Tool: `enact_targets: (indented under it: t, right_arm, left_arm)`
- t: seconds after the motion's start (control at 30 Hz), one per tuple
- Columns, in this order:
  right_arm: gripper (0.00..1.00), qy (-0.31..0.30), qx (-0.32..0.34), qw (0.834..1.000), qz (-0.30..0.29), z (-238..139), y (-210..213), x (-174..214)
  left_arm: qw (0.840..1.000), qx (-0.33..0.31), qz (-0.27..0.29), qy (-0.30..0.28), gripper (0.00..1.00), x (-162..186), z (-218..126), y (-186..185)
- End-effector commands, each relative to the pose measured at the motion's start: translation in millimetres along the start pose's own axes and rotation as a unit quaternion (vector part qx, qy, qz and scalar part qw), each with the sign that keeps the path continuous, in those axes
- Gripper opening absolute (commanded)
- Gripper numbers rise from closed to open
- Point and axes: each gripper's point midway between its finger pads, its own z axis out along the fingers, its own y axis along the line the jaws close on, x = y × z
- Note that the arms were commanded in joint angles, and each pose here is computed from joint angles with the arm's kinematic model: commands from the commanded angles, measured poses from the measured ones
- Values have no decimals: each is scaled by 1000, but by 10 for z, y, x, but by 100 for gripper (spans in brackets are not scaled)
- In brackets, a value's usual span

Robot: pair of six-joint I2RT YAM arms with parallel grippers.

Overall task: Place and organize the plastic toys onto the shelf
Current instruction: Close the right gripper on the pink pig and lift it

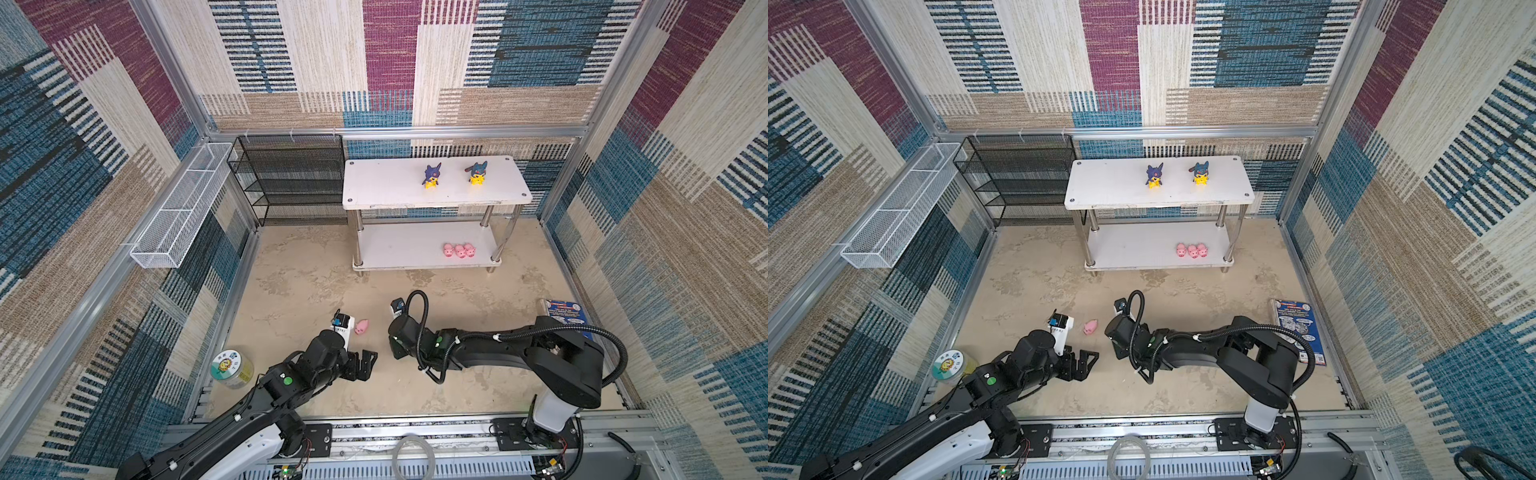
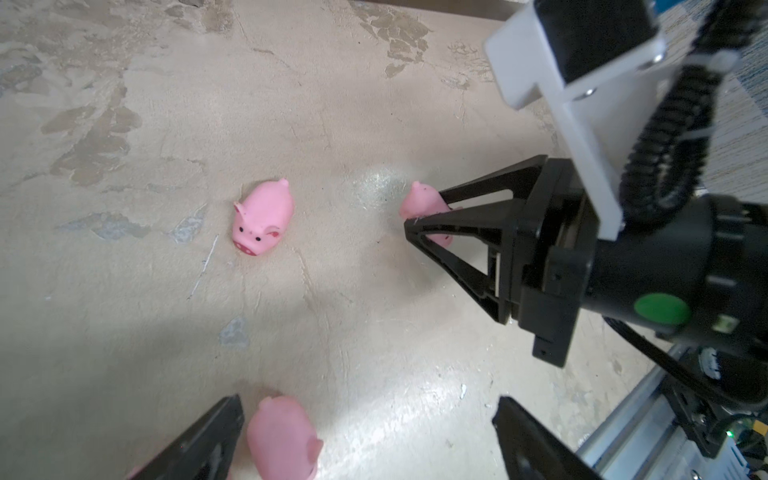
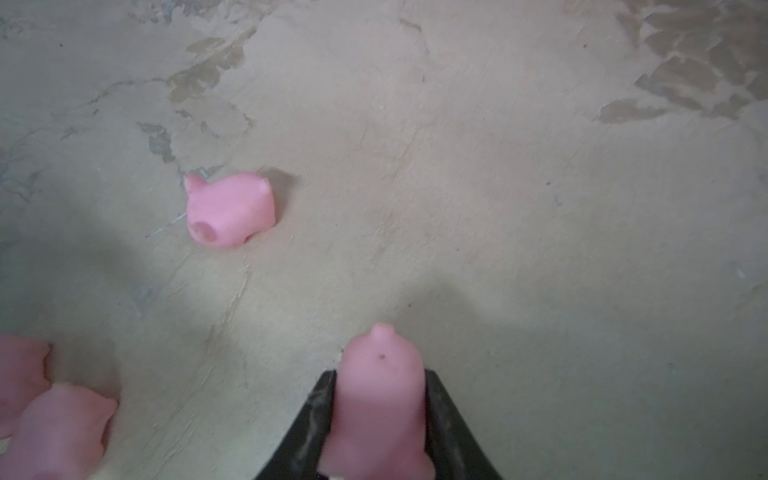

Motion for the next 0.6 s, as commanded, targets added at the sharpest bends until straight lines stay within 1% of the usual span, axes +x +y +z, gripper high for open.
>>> enact_targets:
  t: [0.0,0.13,0.37,0.57]
  right_arm:
    - [36,-13,18,1000,-6,-24,-125,-164]
    - [36,-24,39,999,4,-22,-383,-361]
    - [36,-51,80,995,31,27,-921,-841]
    - [37,-65,108,991,45,157,-1249,-1185]
  left_arm:
    - [1000,3,15,-17,100,-120,-13,-46]
    - [1000,4,19,-17,100,-152,-8,-67]
    - [999,6,30,-17,100,-250,22,-128]
    - [999,6,47,-11,100,-356,81,-199]
